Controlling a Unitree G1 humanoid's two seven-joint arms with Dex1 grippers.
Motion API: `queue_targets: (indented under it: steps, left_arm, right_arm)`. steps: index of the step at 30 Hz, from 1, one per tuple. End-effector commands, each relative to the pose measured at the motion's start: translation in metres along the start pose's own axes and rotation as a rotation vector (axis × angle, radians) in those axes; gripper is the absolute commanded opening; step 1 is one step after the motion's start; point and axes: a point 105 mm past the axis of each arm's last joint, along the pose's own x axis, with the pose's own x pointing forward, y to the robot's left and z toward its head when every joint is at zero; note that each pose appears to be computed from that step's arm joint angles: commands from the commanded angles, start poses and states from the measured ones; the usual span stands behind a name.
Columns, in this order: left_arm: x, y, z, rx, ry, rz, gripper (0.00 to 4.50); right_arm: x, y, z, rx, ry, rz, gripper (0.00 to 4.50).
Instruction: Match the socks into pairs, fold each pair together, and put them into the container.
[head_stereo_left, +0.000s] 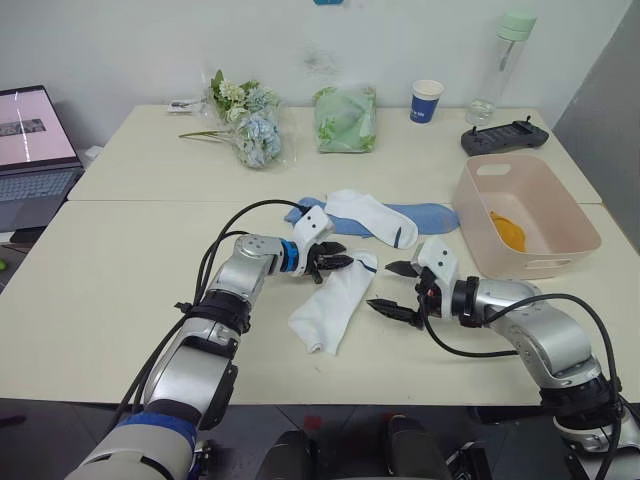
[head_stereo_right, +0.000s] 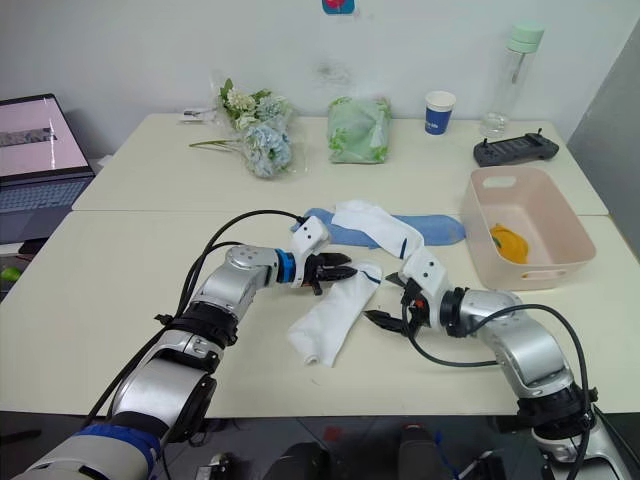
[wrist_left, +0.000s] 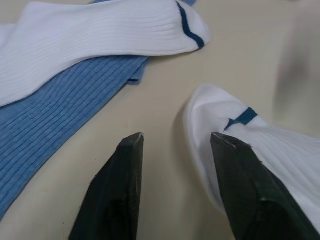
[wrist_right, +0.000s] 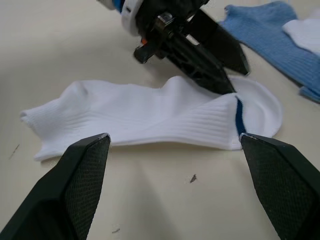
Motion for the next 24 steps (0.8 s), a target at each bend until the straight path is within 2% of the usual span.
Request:
queue_targets:
  steps: [1, 3, 9, 13, 17, 20, 22, 24]
  left_arm:
    - [0.001, -0.004, 0.013, 0.042, -0.027, -0.041, 0.65]
    - [0.000, -0.003, 0.012, 0.042, -0.024, -0.036, 0.03]
    - [-0.005, 0.005, 0.012, 0.029, -0.036, 0.022, 0.03]
    - [-0.016, 0.014, 0.015, -0.018, -0.082, 0.108, 0.03]
    - [-0.055, 0.031, 0.004, -0.097, -0.133, 0.314, 0.03]
    - [-0.078, 0.027, 0.000, -0.145, -0.183, 0.409, 0.03]
    - [-0.083, 0.024, 0.002, -0.163, -0.203, 0.438, 0.03]
    - [-0.086, 0.017, -0.002, -0.204, -0.224, 0.473, 0.03]
  right_arm:
    - [-0.006, -0.003, 0.012, -0.025, -0.046, -0.033, 4.47]
    - [-0.006, -0.004, 0.010, -0.025, -0.042, -0.038, 4.47]
    - [-0.006, -0.005, 0.009, -0.026, -0.042, -0.040, 4.47]
    - [-0.005, -0.004, 0.008, -0.025, -0.038, -0.037, 4.47]
    - [-0.004, -0.002, 0.003, -0.012, -0.029, -0.032, 4.47]
    - [0.000, 0.003, 0.000, 0.014, -0.024, -0.002, 4.47]
    - [0.001, 0.005, -0.001, 0.025, -0.022, 0.009, 4.47]
    - [0.011, 0.018, -0.010, 0.020, 0.017, 0.074, 4.47]
